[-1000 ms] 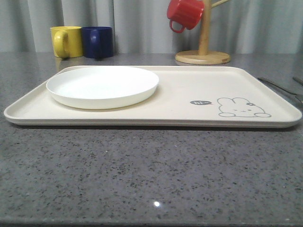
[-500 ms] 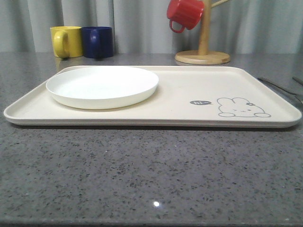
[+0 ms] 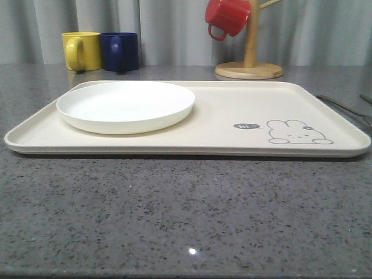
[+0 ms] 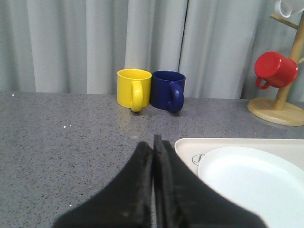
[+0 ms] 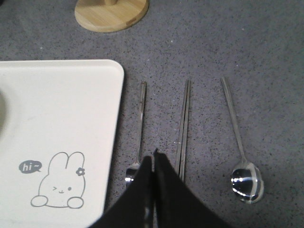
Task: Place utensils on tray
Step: 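Move the right gripper down over the silver fork, then grasp the fork with the right gripper and lift it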
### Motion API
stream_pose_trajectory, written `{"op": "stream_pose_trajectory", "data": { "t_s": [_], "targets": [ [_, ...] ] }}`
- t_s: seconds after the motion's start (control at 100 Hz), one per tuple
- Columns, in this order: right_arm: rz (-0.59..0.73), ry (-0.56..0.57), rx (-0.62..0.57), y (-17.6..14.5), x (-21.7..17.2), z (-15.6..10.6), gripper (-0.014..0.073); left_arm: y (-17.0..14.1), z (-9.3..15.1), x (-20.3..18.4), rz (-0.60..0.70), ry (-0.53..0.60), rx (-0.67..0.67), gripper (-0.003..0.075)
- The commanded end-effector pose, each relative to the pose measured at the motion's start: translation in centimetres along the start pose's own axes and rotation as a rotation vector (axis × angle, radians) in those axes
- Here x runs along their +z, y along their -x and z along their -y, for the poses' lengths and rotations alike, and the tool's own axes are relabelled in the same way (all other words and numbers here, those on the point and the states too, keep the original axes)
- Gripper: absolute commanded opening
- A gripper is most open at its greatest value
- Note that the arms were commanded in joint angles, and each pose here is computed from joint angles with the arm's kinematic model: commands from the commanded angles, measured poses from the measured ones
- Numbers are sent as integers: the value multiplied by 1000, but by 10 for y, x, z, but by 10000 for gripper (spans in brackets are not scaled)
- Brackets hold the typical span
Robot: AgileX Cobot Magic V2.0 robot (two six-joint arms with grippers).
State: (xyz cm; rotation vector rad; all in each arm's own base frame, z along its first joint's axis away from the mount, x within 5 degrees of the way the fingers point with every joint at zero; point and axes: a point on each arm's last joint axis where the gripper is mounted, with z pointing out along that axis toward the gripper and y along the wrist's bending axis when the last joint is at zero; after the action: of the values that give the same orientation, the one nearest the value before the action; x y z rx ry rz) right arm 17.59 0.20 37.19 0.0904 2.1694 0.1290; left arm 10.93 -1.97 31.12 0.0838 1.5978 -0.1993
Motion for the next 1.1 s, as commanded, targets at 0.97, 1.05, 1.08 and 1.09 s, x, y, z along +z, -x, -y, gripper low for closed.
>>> {"op": "stream_pose_trajectory", "data": {
  "t_s": [0.97,1.05,1.08,1.09],
  "targets": [
    [-184,53,19,1,131,-13,434,14,-2,0,88,24,-7,-17],
    [-196,51,19,-2,138,-12,434,14,-2,0,88,24,-7,-17],
    [-197,49,20,-2,140,-12,434,14,-2,0,88,24,-7,-17],
    [-199,49,20,-2,140,-12,434,14,-2,0,88,24,-7,-17]
  ]
}}
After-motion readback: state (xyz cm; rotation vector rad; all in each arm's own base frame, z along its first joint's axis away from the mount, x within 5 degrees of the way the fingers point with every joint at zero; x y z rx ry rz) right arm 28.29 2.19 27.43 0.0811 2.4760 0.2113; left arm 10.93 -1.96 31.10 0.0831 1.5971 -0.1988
